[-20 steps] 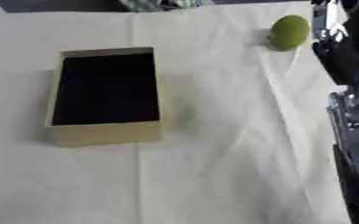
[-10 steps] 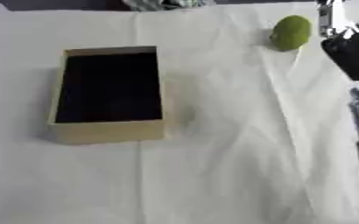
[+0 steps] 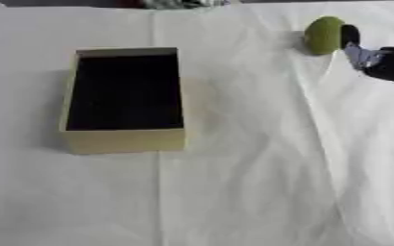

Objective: Pick up objects on the table and place them in the box.

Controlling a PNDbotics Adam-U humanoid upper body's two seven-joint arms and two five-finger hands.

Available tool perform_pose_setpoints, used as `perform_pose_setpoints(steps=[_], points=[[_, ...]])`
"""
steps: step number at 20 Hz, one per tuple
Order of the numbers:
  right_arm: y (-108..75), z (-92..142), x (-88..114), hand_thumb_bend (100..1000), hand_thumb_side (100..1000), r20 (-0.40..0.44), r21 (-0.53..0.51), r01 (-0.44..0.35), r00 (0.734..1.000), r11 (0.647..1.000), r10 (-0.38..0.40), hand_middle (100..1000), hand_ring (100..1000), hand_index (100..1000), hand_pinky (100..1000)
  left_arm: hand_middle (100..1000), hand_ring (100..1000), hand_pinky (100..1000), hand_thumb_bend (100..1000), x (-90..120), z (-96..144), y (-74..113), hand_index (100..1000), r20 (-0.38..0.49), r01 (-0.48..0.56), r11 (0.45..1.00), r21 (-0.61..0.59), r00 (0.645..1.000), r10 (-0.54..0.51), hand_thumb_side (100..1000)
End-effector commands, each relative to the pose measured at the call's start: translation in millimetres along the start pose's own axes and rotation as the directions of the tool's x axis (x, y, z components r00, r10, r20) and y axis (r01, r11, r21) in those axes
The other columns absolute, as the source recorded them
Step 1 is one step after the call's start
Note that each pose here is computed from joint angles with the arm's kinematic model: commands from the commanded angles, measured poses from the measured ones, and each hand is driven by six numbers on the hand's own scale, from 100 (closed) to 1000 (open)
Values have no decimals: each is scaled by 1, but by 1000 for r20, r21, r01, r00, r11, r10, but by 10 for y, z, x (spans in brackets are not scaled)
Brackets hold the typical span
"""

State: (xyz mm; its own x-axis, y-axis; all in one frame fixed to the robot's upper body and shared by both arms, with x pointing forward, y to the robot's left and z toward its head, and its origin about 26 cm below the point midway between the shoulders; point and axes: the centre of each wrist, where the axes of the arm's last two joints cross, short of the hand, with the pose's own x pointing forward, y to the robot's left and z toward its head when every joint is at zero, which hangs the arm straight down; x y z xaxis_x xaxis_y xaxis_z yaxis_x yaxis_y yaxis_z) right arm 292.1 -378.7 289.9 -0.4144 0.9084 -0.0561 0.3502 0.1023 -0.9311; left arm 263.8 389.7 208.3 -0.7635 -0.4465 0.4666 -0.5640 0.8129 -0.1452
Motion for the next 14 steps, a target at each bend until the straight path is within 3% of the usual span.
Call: perform_pose_setpoints(steps=[1, 3, 5, 7, 14], points=[[-205, -36, -67, 100, 244, 12, 104, -105, 994, 989, 104, 946, 972, 934, 883, 608, 618, 651, 498, 58, -89, 21, 756, 42, 16, 1000, -24, 999, -15, 479], [-241, -51, -88, 100, 204, 19, 151, -129, 992, 980, 128, 947, 973, 933, 885, 608, 618, 651, 498, 58, -90, 20, 755, 42, 16, 1000, -25, 999, -15, 479], [-257, -61, -124, 147, 105, 15, 194, -132, 991, 972, 131, 954, 982, 932, 894, 608, 617, 651, 498, 59, -91, 19, 755, 42, 16, 1000, -26, 999, -14, 480], [-274, -71, -164, 218, 100, 6, 220, -122, 992, 968, 123, 955, 988, 934, 900, 608, 617, 650, 497, 58, -89, 19, 755, 41, 16, 1000, -27, 999, -15, 481], [-342, -159, -278, 307, 100, -26, 260, -69, 997, 963, 79, 950, 991, 928, 901, 608, 619, 650, 495, 50, -84, 8, 755, 38, 11, 999, -34, 999, -9, 481]])
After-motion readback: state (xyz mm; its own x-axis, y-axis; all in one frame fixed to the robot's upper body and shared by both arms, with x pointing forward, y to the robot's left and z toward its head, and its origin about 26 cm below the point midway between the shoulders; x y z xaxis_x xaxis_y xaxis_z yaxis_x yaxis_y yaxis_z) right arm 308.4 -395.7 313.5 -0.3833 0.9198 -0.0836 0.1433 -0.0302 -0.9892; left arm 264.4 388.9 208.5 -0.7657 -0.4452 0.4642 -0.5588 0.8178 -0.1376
